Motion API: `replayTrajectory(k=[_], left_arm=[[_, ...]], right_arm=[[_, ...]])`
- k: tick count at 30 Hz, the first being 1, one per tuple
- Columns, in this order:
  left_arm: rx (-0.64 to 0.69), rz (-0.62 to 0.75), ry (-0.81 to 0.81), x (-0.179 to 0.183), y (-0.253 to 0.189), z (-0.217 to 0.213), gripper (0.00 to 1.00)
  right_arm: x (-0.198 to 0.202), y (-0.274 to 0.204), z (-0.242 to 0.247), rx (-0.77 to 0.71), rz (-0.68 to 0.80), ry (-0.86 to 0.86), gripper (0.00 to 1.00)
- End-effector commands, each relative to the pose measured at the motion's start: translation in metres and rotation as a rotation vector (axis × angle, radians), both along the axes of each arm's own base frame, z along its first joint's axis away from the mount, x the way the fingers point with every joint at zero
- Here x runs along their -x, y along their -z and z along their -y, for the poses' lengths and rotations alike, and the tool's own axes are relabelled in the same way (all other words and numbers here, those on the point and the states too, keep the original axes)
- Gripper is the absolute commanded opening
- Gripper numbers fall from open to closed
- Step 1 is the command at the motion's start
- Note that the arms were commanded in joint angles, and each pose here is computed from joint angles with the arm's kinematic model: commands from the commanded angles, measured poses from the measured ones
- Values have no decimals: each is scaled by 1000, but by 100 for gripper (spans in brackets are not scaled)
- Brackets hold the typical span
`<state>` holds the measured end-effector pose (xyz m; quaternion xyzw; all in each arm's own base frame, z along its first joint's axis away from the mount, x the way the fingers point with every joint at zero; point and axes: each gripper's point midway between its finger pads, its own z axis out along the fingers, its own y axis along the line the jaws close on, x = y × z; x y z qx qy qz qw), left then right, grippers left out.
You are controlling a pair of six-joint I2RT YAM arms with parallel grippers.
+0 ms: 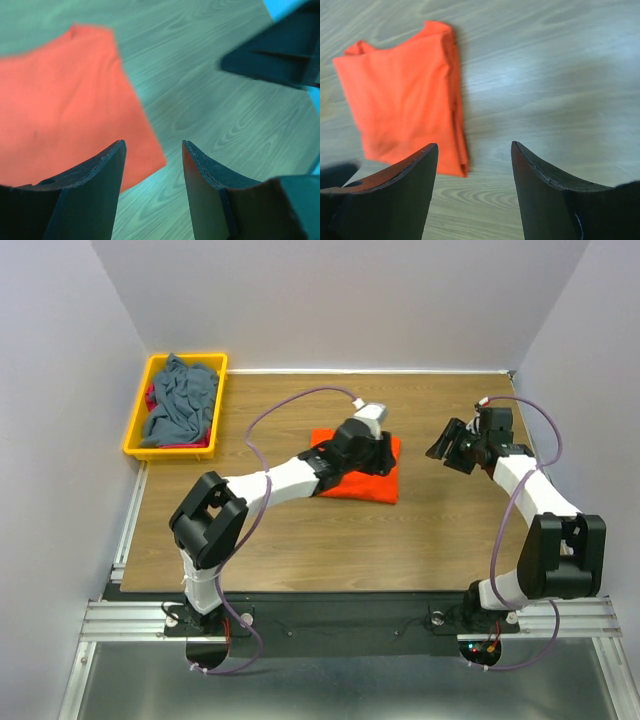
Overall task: Fold and stack the t-shirts
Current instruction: Neatly place the folded tshirt to the corner
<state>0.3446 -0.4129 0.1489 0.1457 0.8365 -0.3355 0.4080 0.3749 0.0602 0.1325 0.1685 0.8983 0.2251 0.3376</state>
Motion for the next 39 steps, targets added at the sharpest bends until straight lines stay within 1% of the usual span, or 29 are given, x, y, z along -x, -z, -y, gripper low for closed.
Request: replayTrajectory(k=[1, 3, 4, 6, 7, 8, 11, 15, 16, 20, 24, 26, 27, 29, 30, 31, 32, 33, 35, 36, 37, 39], left_arm=[[-361, 242, 28, 12, -2, -7, 58], [-446, 305, 49, 23, 1, 5, 56], [-522, 311, 56, 25, 17, 3, 56], [-578, 347, 112, 34, 21, 14, 56], [-615, 341, 134, 37, 33, 16, 56], [-620, 358, 143, 38, 30, 22, 57], [-642, 365, 178, 44, 40, 34, 61], [-656, 362, 207, 47, 56, 47, 64], [-677, 359, 217, 48, 66, 48, 65], [-717, 369, 232, 48, 79, 53, 65], [-754, 365, 212, 45, 92, 50, 64], [-787, 368, 185, 40, 99, 45, 61], [-796, 371, 177, 39, 100, 44, 55], [-820, 371, 174, 38, 104, 42, 47], [-826, 369, 170, 37, 105, 42, 41], [-830, 373, 159, 34, 104, 40, 29], [-831, 376, 150, 33, 102, 40, 23], [-826, 376, 140, 32, 100, 39, 14], [-782, 372, 121, 28, 88, 38, 5], [-758, 367, 117, 26, 83, 38, 5], [-707, 347, 112, 22, 72, 37, 4], [-659, 322, 104, 20, 63, 34, 3]], right_arm=[[12, 2, 33, 131, -55, 143, 66], [18, 5, 38, 150, -67, 168, 67], [22, 7, 42, 166, -80, 185, 68], [27, 9, 47, 172, -89, 199, 69], [29, 11, 48, 171, -99, 203, 69], [31, 11, 49, 171, -101, 208, 69], [37, 15, 51, 173, -116, 219, 74], [43, 22, 50, 167, -138, 220, 75], [44, 25, 49, 160, -146, 219, 75], [46, 29, 45, 143, -160, 204, 75], [48, 35, 40, 123, -175, 175, 75], [49, 37, 35, 102, -183, 154, 75], [50, 41, 33, 96, -196, 144, 75], [50, 43, 30, 79, -202, 138, 75], [50, 43, 30, 77, -201, 140, 75], [49, 44, 30, 79, -198, 144, 75], [48, 43, 31, 78, -196, 148, 75], [47, 43, 30, 74, -196, 146, 75], [43, 41, 20, 20, -186, 118, 75], [41, 40, 15, -7, -178, 102, 75], [38, 39, 5, -70, -174, 78, 75], [34, 39, -7, -141, -169, 51, 75]])
